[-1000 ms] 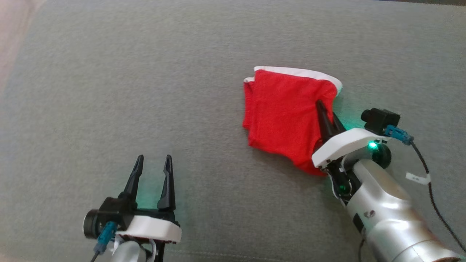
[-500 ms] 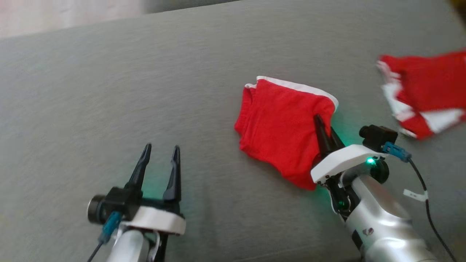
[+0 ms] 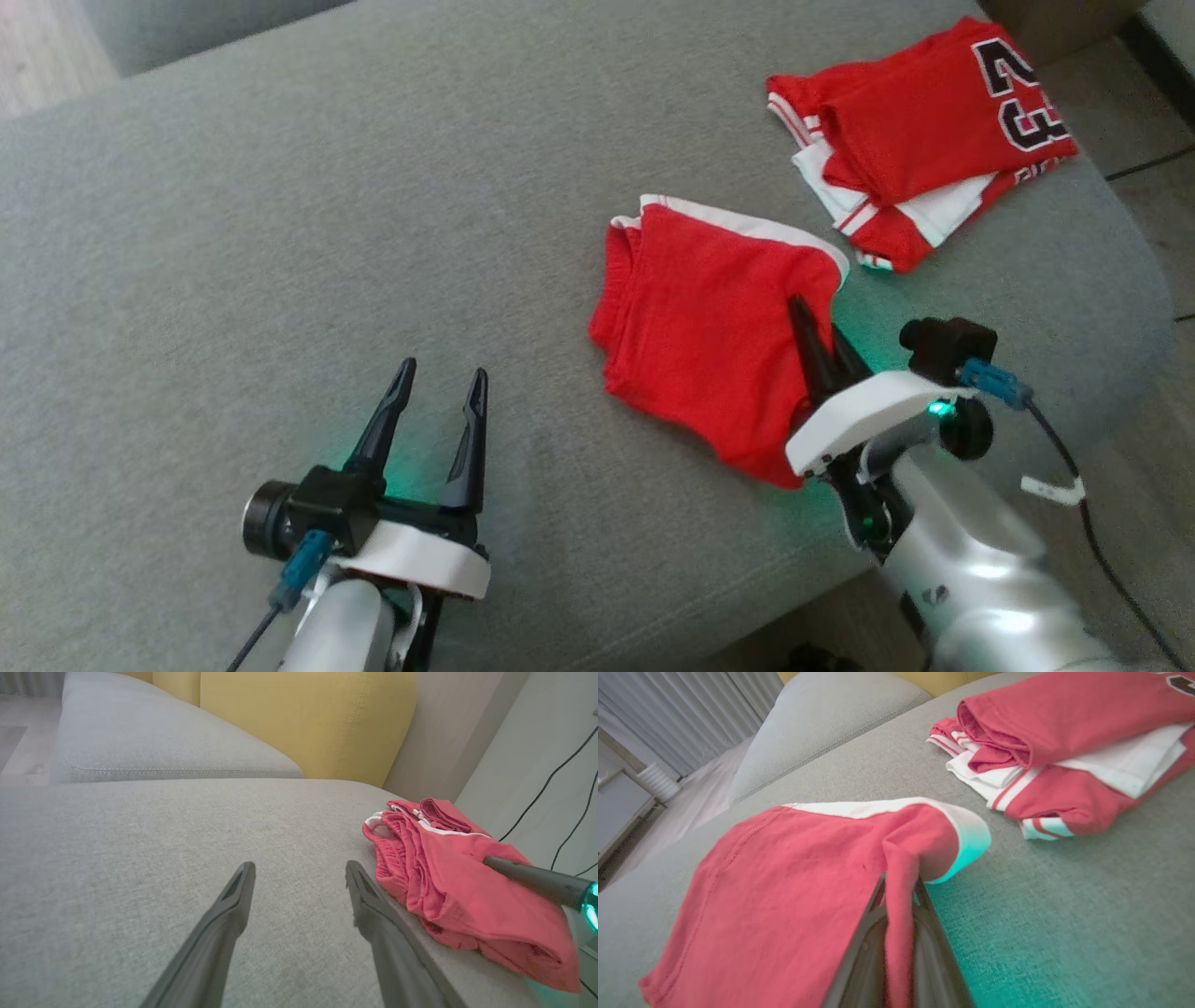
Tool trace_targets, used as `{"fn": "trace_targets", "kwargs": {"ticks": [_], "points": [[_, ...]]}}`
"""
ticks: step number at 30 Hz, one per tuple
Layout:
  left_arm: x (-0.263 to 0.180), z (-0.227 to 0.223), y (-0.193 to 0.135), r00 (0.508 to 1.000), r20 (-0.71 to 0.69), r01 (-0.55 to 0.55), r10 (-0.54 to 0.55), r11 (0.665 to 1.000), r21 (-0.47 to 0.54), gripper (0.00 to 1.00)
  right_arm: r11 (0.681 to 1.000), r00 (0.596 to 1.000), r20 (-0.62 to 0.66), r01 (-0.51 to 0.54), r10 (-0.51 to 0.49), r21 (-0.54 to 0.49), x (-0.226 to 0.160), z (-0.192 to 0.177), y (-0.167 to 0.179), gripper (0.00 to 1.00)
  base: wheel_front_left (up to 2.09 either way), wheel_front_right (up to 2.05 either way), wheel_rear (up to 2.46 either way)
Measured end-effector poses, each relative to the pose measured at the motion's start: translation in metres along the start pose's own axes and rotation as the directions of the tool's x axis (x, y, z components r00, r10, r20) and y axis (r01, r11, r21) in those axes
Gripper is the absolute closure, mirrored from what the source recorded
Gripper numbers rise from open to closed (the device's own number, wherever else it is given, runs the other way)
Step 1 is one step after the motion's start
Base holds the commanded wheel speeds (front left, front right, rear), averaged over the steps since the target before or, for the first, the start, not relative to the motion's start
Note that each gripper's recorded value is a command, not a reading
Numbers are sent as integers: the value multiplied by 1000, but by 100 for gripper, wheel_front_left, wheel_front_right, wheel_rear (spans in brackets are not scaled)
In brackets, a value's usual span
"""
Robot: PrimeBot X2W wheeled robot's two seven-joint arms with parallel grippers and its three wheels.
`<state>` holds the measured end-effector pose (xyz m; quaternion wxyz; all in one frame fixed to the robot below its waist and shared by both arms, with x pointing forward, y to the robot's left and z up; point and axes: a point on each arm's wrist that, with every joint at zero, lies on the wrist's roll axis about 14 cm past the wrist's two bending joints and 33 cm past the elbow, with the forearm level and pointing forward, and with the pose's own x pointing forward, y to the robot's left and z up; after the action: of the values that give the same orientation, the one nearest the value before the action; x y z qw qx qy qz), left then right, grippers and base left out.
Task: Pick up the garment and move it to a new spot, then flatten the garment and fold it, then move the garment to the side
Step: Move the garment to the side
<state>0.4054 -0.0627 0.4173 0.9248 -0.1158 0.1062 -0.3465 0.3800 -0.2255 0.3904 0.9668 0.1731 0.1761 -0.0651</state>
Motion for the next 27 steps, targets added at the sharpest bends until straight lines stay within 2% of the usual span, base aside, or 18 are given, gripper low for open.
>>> {"fn": "trace_targets", "kwargs": {"ticks": [3,7,10,15,17,19,21,23,24,27], "points": [[-4,-3,8,1000,-9,-24,24,1000,-4,0,997,1000,-5,-25,25,-79,12,7,4,100,0,0,0],[-13,-5,24,997,-11,-75,75,997,-9,0,973,998,30,-39,47,-229,38,45,-2,100,0,0,0],[-20,-4,40,992,-8,-125,125,992,-13,0,935,999,48,6,11,-355,52,80,-30,100,0,0,0],[-33,-7,61,981,-12,-193,193,981,-21,0,845,993,28,115,-118,-522,62,119,-91,100,0,0,0],[-37,-9,67,977,-17,-212,212,977,-25,0,821,986,30,153,-164,-551,65,130,-108,100,0,0,0],[-38,-11,70,975,-20,-220,220,975,-27,0,816,983,34,170,-182,-553,66,135,-115,100,0,0,0],[-40,-13,74,972,-26,-233,233,972,-31,0,796,977,31,189,-209,-575,70,139,-124,100,0,0,0],[-42,-16,77,970,-32,-243,242,969,-34,0,797,972,39,215,-234,-564,72,142,-131,27,0,0,0],[-42,-17,78,969,-34,-246,245,969,-35,0,794,968,40,226,-247,-565,72,143,-136,0,0,0,0],[-40,-15,81,968,-28,-248,248,968,-31,0,779,954,76,281,-289,-560,68,156,-151,0,0,0,0]]}}
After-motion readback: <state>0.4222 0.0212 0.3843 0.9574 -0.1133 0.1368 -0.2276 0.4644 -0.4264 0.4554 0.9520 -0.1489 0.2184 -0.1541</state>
